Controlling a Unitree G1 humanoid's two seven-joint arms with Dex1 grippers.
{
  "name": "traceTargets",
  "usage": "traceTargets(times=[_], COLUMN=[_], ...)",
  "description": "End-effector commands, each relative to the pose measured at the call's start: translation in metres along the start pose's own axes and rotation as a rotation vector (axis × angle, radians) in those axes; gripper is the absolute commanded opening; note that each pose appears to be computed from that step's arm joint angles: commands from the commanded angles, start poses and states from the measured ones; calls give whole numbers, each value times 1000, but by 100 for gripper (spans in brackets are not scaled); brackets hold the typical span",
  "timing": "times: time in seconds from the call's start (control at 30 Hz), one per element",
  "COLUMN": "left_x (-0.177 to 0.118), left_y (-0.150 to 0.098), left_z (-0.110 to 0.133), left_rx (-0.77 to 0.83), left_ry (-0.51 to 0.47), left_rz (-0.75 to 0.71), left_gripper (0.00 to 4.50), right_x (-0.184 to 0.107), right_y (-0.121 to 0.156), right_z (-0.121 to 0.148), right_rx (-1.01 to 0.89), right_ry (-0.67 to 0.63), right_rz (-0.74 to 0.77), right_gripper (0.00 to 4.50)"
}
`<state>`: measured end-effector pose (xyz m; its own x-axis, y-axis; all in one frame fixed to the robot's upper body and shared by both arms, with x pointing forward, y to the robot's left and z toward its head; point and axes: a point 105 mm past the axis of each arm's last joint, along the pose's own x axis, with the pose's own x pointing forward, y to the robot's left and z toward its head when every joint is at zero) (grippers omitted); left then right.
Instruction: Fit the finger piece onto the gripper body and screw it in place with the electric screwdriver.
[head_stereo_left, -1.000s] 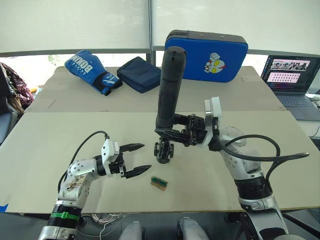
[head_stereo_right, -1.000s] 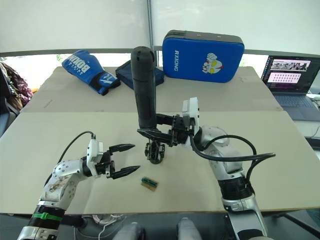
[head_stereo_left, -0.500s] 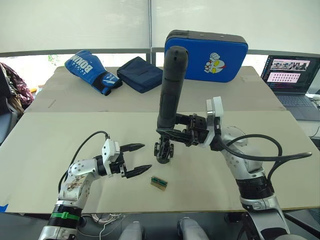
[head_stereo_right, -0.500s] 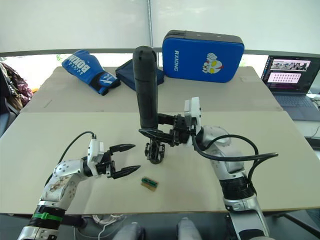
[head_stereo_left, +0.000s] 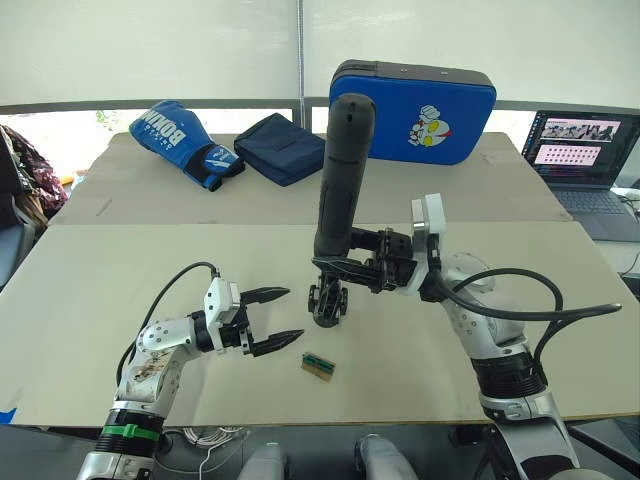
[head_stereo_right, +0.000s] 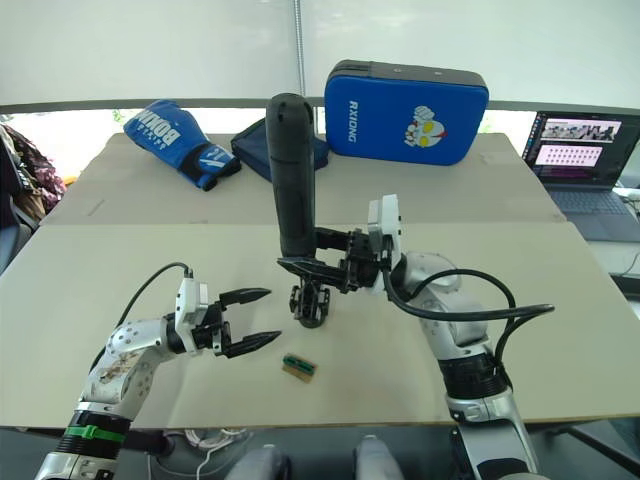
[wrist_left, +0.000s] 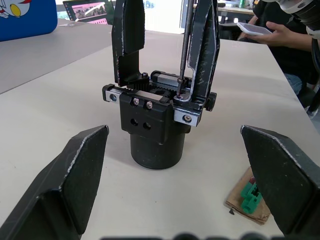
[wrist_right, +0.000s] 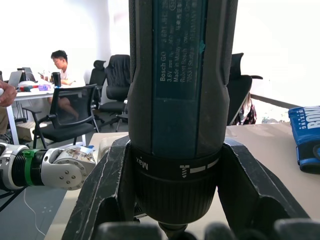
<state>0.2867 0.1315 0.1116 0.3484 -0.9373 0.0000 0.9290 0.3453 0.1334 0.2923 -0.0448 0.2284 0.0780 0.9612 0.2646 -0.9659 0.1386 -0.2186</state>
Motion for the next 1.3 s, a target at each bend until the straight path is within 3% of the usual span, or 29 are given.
traceTargets(times=[0.03, 1.3], left_x=[1, 4], left_y=[-3, -4], left_z=[7, 6], left_rx=[31, 24], left_ry=[-20, -21], left_rz=[-15, -5], left_gripper=[450, 450], right_x=[5, 10], right_y=[3, 1], right_z=[12, 4], right_rx=[-39, -22], right_ry=[-38, -24], right_rz=[23, 24], right_gripper=[189, 189])
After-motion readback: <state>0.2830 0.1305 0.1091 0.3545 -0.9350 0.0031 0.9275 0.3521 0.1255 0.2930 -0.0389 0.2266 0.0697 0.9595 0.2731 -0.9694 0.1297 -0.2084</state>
